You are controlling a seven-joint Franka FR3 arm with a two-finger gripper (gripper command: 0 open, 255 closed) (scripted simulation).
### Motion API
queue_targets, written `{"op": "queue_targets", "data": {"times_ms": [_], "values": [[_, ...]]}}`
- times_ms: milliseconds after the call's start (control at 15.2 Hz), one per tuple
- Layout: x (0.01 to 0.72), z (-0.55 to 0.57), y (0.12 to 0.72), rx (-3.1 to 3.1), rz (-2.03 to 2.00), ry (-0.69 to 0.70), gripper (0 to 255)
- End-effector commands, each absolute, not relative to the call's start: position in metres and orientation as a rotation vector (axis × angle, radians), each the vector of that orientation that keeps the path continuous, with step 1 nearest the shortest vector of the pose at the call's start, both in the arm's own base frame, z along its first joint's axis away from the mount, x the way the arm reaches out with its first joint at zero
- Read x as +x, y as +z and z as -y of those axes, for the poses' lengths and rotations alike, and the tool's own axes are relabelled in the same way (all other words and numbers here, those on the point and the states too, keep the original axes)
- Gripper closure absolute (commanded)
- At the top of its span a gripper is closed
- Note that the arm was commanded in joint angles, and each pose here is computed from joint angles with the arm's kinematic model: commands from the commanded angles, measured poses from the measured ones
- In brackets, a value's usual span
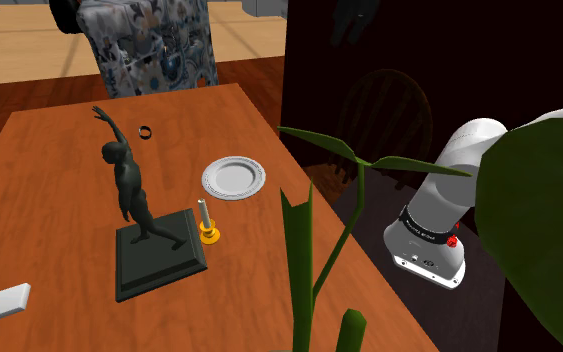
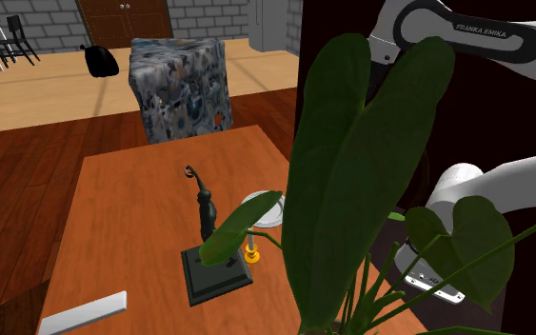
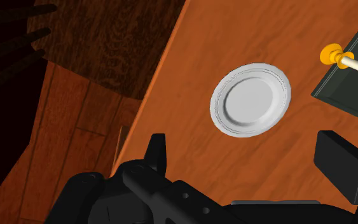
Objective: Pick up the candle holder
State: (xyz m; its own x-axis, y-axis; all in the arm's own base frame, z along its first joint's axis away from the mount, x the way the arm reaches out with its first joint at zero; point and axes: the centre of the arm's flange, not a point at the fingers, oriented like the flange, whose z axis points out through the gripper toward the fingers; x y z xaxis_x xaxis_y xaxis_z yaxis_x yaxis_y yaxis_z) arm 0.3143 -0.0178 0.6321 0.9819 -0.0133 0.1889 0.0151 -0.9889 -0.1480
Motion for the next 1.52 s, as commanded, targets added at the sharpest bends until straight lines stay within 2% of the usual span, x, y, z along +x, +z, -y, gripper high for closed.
{"op": "queue_targets", "data": {"times_ms": [0, 1452], "values": [[0.314, 0.018, 0.632, -2.979, 0.001, -0.285, 0], [0.346, -0.208, 0.447, -2.993, 0.224, -0.509, 0]]}}
